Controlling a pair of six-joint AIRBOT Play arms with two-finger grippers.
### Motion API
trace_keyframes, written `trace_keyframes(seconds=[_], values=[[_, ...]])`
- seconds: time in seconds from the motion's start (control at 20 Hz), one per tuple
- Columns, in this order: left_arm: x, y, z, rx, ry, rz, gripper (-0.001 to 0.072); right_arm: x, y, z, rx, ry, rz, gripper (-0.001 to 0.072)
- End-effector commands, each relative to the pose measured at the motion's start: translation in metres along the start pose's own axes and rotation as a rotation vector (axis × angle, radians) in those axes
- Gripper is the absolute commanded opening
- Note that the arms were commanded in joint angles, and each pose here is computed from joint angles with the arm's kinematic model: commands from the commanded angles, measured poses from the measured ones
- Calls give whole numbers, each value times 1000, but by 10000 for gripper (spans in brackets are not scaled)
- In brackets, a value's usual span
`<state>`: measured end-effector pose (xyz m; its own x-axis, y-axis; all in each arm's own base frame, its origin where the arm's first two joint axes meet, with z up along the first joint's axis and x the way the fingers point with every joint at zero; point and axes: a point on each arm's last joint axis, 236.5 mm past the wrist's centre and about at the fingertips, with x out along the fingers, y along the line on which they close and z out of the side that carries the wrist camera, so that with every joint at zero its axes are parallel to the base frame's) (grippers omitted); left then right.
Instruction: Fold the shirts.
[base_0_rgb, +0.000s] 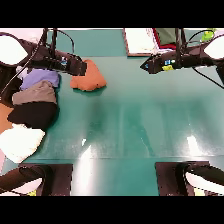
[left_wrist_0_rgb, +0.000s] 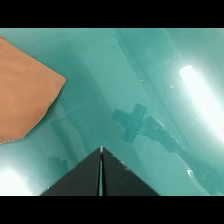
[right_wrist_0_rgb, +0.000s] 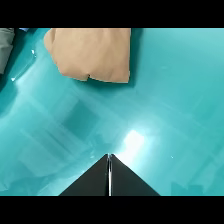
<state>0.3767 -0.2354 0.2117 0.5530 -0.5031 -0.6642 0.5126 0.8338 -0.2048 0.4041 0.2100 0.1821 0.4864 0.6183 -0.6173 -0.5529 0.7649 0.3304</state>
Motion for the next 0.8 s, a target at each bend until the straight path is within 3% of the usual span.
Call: trace_keyframes(seconds=[0.0,0.45,0.5,0.55,0.75], values=[[0,0,-1,0,2,1,28,1,0,-1,3,1,1,17],[1,6,12,11,-51,23,30,6,-3,-3,10,10,0,17],[2,18,16,37,-68,74,239,7,-4,-3,10,10,-1,17],[7,34,16,39,-61,130,558,7,-4,-3,10,10,0,17],[54,112,-20,-85,92,271,570,7,-2,-2,14,8,7,18]])
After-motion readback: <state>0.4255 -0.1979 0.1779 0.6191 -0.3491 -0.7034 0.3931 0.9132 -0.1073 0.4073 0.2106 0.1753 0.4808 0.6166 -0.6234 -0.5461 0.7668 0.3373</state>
